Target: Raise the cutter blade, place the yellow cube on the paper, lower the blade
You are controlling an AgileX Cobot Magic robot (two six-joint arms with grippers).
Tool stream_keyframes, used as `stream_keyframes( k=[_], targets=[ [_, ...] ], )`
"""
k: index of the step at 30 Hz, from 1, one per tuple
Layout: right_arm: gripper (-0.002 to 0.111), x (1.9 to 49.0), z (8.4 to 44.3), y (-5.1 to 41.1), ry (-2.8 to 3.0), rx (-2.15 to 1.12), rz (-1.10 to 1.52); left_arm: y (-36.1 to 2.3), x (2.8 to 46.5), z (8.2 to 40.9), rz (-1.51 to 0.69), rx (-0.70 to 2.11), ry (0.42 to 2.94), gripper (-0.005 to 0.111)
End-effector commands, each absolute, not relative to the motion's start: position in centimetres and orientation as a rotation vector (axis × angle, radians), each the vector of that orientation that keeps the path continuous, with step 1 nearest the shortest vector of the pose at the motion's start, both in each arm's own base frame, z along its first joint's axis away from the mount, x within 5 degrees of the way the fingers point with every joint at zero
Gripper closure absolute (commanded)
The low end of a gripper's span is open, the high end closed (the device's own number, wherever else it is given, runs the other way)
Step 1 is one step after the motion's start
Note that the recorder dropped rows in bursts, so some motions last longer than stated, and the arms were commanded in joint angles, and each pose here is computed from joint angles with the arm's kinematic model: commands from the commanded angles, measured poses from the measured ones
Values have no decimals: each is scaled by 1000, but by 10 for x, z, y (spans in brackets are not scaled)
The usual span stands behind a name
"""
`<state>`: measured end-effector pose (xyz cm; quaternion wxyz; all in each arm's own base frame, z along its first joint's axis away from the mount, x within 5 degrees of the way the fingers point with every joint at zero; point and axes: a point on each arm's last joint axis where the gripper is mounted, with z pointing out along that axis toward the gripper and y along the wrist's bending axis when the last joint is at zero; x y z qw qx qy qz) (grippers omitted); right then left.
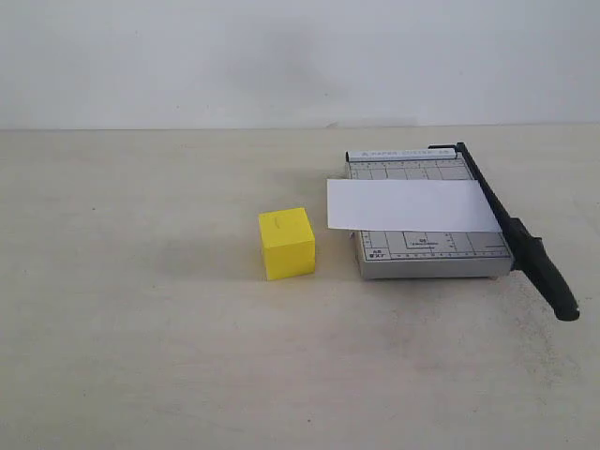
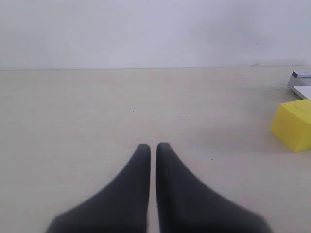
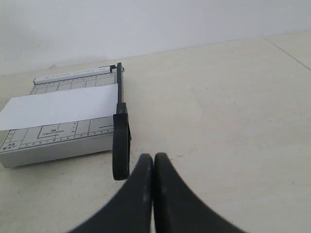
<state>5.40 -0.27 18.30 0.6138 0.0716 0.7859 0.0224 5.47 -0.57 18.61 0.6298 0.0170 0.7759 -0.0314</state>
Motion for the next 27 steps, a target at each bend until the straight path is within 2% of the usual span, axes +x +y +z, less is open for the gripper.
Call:
stream_keyframes(
  k=[1, 5, 7, 13, 19, 21, 25, 27],
  targets=[
    [109, 54, 184, -3, 1800, 171, 46, -6, 55, 188, -84, 29, 1762, 102],
    [109, 54, 184, -4, 1800, 140, 12, -6, 55, 188, -84, 29, 1762, 102],
    [109, 54, 184, -6, 1805, -20, -151, -6, 55, 188, -84, 29, 1762, 102],
    [109, 54, 186, -6, 1787, -158, -266, -6, 55, 188, -84, 29, 1762, 102],
    [109, 56, 208, -4, 1536, -210, -332, -6, 55, 188, -84, 29, 1762, 102],
    [109, 56, 215, -4, 1463, -109, -232, -6, 55, 188, -84, 29, 1762, 102],
    [109, 54, 226, -6, 1307, 329, 251, -6, 55, 188, -84, 29, 1762, 102],
    [109, 54, 226, -7, 1272, 450, 392, -6, 55, 188, -84, 29, 1762, 102]
  ],
)
